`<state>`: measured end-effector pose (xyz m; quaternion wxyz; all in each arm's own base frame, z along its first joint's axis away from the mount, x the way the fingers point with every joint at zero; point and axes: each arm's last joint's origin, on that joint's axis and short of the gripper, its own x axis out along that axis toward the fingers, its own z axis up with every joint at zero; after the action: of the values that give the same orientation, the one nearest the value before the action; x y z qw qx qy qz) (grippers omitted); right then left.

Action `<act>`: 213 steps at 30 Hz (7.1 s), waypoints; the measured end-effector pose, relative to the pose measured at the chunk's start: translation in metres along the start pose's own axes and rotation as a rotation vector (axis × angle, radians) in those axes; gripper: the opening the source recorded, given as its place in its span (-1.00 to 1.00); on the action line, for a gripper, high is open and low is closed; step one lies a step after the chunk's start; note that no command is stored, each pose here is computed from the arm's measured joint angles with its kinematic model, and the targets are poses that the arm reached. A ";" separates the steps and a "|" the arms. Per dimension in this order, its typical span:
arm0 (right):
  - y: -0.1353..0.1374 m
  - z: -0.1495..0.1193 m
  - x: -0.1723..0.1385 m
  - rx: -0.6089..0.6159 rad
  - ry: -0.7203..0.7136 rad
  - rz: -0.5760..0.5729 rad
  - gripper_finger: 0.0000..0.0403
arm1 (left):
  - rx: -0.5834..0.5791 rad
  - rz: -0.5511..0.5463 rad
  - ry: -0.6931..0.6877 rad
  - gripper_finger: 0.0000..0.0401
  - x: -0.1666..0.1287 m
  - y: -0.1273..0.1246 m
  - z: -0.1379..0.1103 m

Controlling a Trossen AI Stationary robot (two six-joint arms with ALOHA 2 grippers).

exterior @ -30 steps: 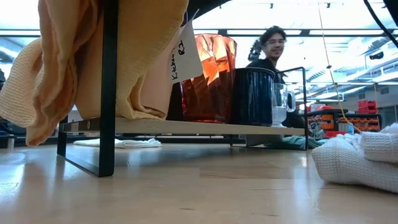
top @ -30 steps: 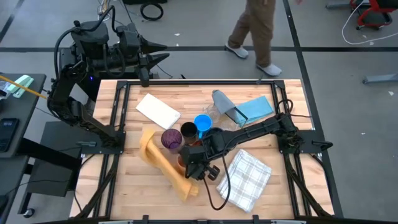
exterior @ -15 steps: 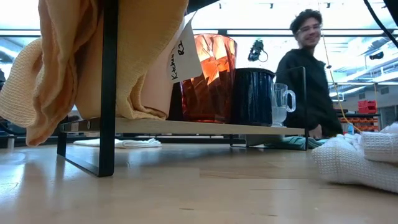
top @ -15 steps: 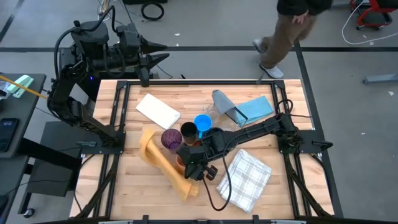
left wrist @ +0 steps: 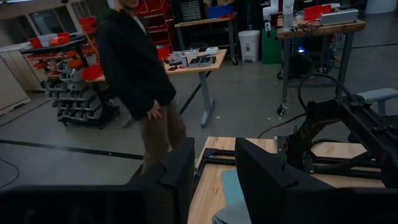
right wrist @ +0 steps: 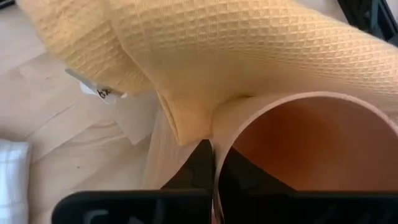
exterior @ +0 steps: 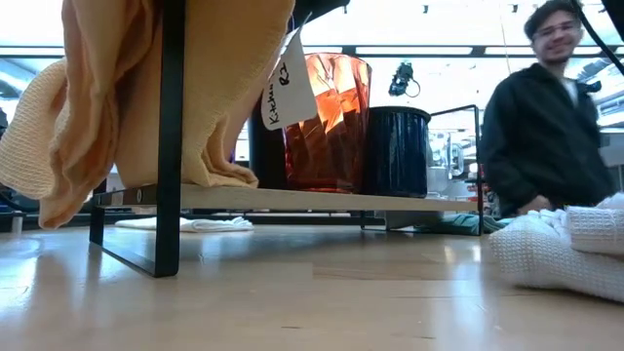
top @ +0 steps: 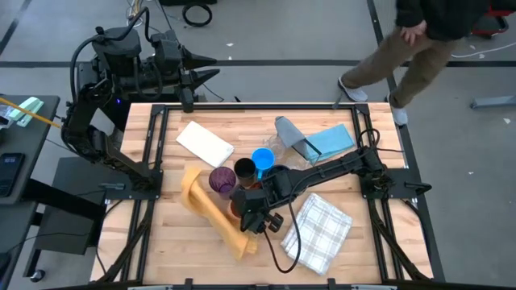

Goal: Stack small to large cups/mugs on shelf
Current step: Put the orange cup on the shelf, then return to Home Position

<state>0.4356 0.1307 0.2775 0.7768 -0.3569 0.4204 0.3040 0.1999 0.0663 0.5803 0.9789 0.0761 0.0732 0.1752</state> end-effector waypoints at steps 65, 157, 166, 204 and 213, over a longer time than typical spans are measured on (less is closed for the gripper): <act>0.008 0.010 -0.041 0.036 0.092 0.024 -0.47 | -0.004 0.031 0.006 -0.32 0.000 0.007 -0.001; 0.218 -0.285 -0.129 1.037 -1.129 -0.514 -1.00 | -0.093 0.019 -0.071 -0.32 0.028 0.006 0.003; 0.215 -0.291 -0.127 1.022 -1.100 -0.560 -1.00 | -0.086 0.019 -0.070 -0.33 0.028 0.005 0.003; 0.220 -0.296 -0.085 1.000 -1.055 -0.540 -1.00 | -0.059 0.023 -0.068 -0.35 0.028 0.006 0.003; 0.219 -0.296 -0.078 0.869 -0.925 -0.602 -1.00 | -0.054 0.024 -0.068 -0.33 0.027 0.006 0.003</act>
<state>0.1007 0.0000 0.1640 0.9986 0.0509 0.0130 0.0011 0.2237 0.0816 0.5812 0.9803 0.0566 0.0340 0.1861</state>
